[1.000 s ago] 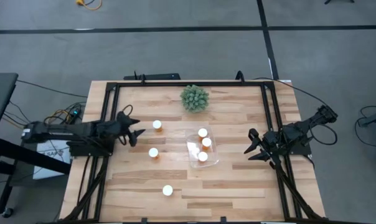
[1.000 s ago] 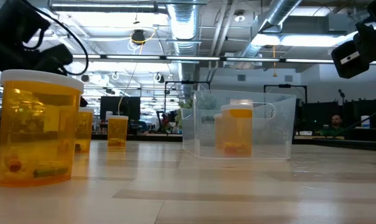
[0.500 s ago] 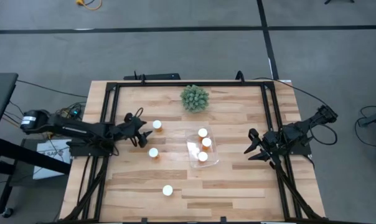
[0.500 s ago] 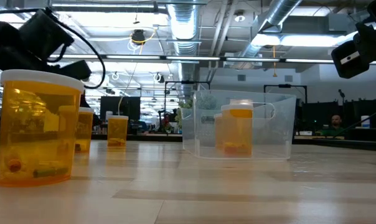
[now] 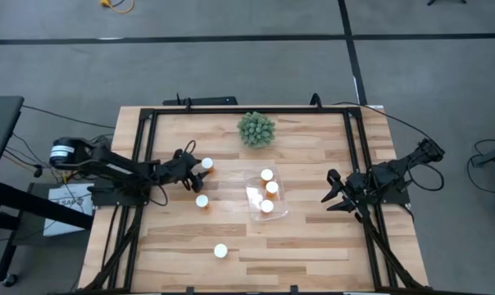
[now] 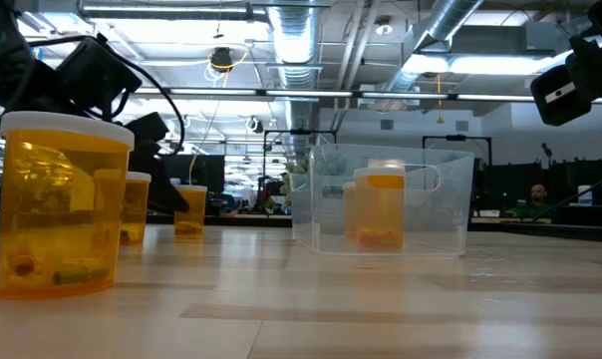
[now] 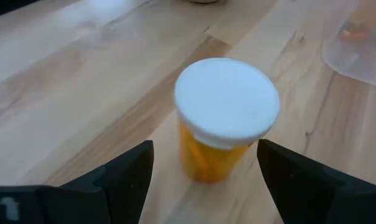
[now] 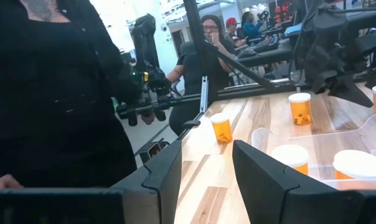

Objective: Pick and place pill bottles into a basket
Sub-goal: Put the orange pill bottle into the transparent bin

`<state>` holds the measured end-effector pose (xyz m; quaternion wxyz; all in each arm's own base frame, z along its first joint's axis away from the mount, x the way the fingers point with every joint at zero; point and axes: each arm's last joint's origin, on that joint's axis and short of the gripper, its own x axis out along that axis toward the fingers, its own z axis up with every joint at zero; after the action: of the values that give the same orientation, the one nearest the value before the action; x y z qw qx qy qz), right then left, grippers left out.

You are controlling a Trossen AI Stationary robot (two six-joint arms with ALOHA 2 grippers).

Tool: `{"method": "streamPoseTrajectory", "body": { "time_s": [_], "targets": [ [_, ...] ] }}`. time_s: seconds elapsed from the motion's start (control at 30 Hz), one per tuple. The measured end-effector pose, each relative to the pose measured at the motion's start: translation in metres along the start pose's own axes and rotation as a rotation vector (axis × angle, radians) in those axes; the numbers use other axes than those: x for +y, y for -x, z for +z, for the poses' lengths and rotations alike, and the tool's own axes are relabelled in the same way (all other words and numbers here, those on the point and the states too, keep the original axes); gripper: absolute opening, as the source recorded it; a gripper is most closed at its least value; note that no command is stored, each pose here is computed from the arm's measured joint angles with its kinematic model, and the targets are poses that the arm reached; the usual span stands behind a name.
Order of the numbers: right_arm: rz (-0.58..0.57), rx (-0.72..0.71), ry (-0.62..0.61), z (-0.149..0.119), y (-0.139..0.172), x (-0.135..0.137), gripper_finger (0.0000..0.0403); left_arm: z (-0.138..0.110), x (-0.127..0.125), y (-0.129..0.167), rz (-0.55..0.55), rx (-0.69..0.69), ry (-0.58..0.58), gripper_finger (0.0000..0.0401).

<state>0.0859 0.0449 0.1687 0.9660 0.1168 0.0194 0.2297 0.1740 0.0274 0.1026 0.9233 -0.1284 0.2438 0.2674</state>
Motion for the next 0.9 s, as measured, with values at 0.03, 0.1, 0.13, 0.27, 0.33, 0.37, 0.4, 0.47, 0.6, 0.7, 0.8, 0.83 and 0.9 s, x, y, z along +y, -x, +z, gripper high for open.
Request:
{"method": "streamPoseTrajectory", "body": {
  "time_s": [0.03,0.1,0.13,0.27,0.33,0.37,0.4,0.47,0.6,0.7,0.8,0.83,0.9],
  "targets": [
    [0.0,0.0,0.0,0.0,0.0,0.0,0.0136,0.0,0.0,-0.002,-0.001,-0.003,0.003,0.0277],
    [0.0,0.0,0.0,0.0,0.0,0.0,0.0136,-0.001,-0.001,-0.005,-0.004,-0.015,0.01,0.0277],
    [0.0,0.0,0.0,0.0,0.0,0.0,0.0136,-0.001,-0.001,-0.006,-0.007,-0.023,0.013,0.0277],
    [0.0,0.0,0.0,0.0,0.0,0.0,0.0136,-0.002,-0.004,-0.011,-0.044,-0.04,0.024,0.0277],
    [0.0,0.0,0.0,0.0,0.0,0.0,0.0136,-0.001,-0.006,-0.015,-0.055,-0.036,0.024,0.0277],
    [0.0,0.0,0.0,0.0,0.0,0.0,0.0136,0.001,-0.007,-0.017,-0.056,-0.036,0.023,0.0277],
    [0.0,0.0,0.0,0.0,0.0,0.0,0.0136,0.002,-0.008,-0.019,-0.057,-0.038,0.021,0.0277],
    [0.0,0.0,0.0,0.0,0.0,0.0,0.0136,0.006,-0.011,-0.022,-0.059,-0.046,0.004,0.0275],
    [0.0,0.0,0.0,0.0,0.0,0.0,0.0136,0.018,-0.018,-0.028,-0.066,-0.075,-0.04,0.0253],
    [0.0,0.0,0.0,0.0,0.0,0.0,0.0136,0.023,-0.02,-0.03,-0.064,-0.073,-0.075,0.0221],
    [0.0,0.0,0.0,0.0,0.0,0.0,0.0136,0.025,-0.022,-0.032,-0.061,-0.062,-0.083,0.0187],
    [0.0,0.0,0.0,0.0,0.0,0.0,0.0136,0.025,-0.022,-0.032,-0.062,-0.062,-0.082,0.0184],
    [0.0,0.0,0.0,0.0,0.0,0.0,0.0136,0.026,-0.023,-0.032,-0.073,-0.06,-0.082,0.0184]
  ]
}}
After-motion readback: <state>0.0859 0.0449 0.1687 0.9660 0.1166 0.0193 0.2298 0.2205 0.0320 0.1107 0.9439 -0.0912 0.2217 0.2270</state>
